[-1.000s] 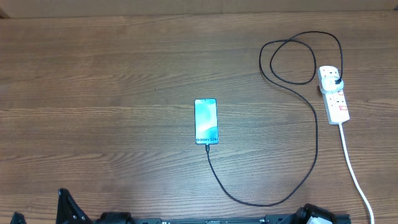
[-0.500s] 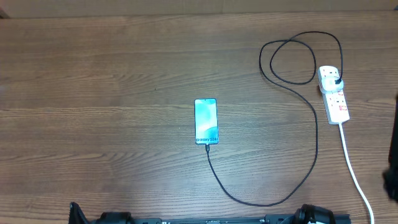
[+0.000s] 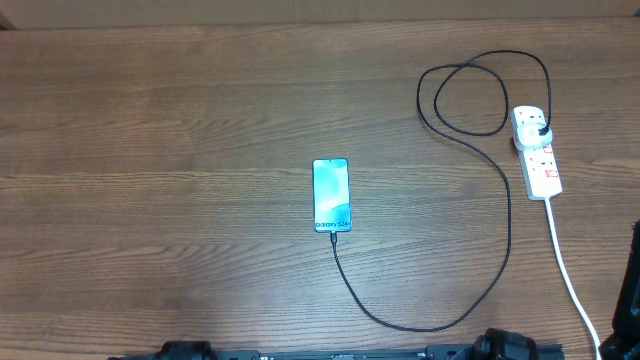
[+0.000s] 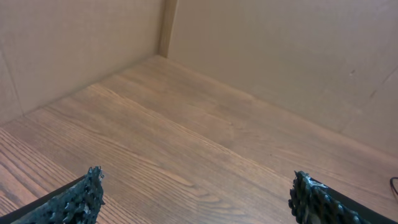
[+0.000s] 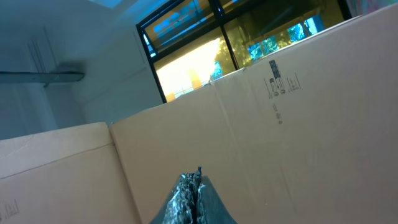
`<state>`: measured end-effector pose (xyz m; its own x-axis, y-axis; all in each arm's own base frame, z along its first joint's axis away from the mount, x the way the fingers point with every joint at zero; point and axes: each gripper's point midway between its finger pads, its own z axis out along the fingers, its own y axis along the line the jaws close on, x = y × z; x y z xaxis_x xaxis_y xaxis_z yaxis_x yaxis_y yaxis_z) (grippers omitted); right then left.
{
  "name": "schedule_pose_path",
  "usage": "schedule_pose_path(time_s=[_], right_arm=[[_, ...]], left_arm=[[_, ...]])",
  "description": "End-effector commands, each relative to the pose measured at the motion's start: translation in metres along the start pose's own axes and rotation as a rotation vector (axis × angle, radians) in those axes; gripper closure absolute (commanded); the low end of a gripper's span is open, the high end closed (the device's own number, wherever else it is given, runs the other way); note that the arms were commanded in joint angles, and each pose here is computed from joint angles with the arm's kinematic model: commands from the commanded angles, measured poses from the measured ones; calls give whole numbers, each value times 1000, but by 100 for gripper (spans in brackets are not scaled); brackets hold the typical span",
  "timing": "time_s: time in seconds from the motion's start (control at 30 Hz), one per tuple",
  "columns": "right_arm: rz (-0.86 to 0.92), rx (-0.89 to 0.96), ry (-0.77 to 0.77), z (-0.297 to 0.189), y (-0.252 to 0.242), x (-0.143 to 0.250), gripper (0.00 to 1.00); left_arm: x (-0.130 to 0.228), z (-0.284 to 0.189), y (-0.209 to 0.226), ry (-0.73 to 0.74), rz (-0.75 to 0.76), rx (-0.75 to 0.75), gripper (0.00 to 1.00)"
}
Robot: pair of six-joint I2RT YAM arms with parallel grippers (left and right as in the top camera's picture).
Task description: Plug charger to phone and switch on socket
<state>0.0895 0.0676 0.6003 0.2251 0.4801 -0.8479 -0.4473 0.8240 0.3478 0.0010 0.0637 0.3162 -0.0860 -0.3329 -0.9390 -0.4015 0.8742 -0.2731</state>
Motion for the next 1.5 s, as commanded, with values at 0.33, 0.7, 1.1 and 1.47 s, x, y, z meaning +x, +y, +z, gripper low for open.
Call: schedule_pose_path(time_s=[0.33, 0.7, 1.1, 1.47], right_arm=[[-49, -151, 29, -8, 31, 3, 95], [-360, -353, -147, -97, 98, -14, 91], [-544, -461, -316, -179, 130, -22, 82], [-604, -370, -562, -279, 144, -28, 84]], left_arm=[[-2, -4, 3, -21, -26, -19, 0], [-2, -4, 3, -21, -25, -18, 0], [-2, -4, 3, -21, -26, -18, 0], [-2, -4, 3, -21, -25, -18, 1]])
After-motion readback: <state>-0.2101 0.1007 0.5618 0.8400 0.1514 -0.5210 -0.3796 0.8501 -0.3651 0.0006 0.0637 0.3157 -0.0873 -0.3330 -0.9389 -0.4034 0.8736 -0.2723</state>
